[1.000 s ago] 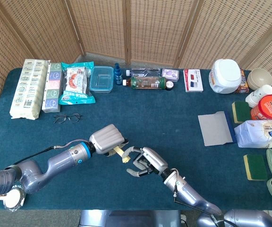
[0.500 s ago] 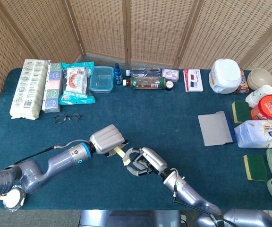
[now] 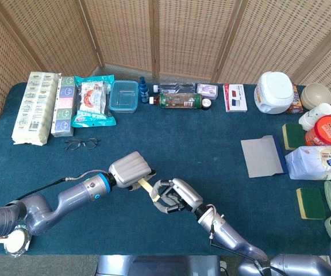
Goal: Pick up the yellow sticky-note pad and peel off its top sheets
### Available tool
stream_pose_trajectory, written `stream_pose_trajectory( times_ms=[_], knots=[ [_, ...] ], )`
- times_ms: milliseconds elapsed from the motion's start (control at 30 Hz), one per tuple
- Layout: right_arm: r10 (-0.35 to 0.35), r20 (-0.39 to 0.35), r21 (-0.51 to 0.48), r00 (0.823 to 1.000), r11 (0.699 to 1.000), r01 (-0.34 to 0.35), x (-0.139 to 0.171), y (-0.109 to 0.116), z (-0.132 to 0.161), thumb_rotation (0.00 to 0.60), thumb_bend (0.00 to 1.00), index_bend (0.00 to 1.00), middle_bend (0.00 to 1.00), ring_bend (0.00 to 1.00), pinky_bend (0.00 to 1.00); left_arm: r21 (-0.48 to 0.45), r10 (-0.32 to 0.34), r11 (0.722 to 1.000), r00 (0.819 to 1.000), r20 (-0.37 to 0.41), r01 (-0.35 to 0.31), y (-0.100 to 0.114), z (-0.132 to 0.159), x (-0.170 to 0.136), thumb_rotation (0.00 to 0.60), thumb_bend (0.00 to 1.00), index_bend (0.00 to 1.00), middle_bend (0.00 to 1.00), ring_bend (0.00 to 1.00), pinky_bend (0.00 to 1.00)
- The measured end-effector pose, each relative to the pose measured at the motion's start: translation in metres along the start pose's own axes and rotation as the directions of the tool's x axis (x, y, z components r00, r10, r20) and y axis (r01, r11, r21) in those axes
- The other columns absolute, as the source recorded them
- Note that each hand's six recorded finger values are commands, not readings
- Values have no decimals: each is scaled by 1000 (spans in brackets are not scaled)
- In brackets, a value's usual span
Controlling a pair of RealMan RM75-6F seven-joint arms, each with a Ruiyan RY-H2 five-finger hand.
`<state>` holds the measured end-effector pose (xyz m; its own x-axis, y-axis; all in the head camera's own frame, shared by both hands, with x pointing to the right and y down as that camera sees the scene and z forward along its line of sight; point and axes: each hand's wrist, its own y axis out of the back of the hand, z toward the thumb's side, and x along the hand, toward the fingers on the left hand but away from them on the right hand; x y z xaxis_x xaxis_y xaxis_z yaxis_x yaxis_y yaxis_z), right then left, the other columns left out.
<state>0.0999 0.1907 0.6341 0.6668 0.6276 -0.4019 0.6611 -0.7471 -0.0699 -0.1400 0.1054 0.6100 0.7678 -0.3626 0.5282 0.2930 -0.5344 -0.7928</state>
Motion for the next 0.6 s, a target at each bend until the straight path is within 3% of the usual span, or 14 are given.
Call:
stream_pose_trajectory(
  times_ms=[600],
  knots=[
    [-4, -3, 4, 1000, 1000, 4, 0, 2, 3, 600, 403, 507, 1000, 1000, 1000, -11, 14, 1000, 1000, 28, -14, 4, 10, 2, 600, 329, 652, 1000, 1000, 1000]
  ],
)
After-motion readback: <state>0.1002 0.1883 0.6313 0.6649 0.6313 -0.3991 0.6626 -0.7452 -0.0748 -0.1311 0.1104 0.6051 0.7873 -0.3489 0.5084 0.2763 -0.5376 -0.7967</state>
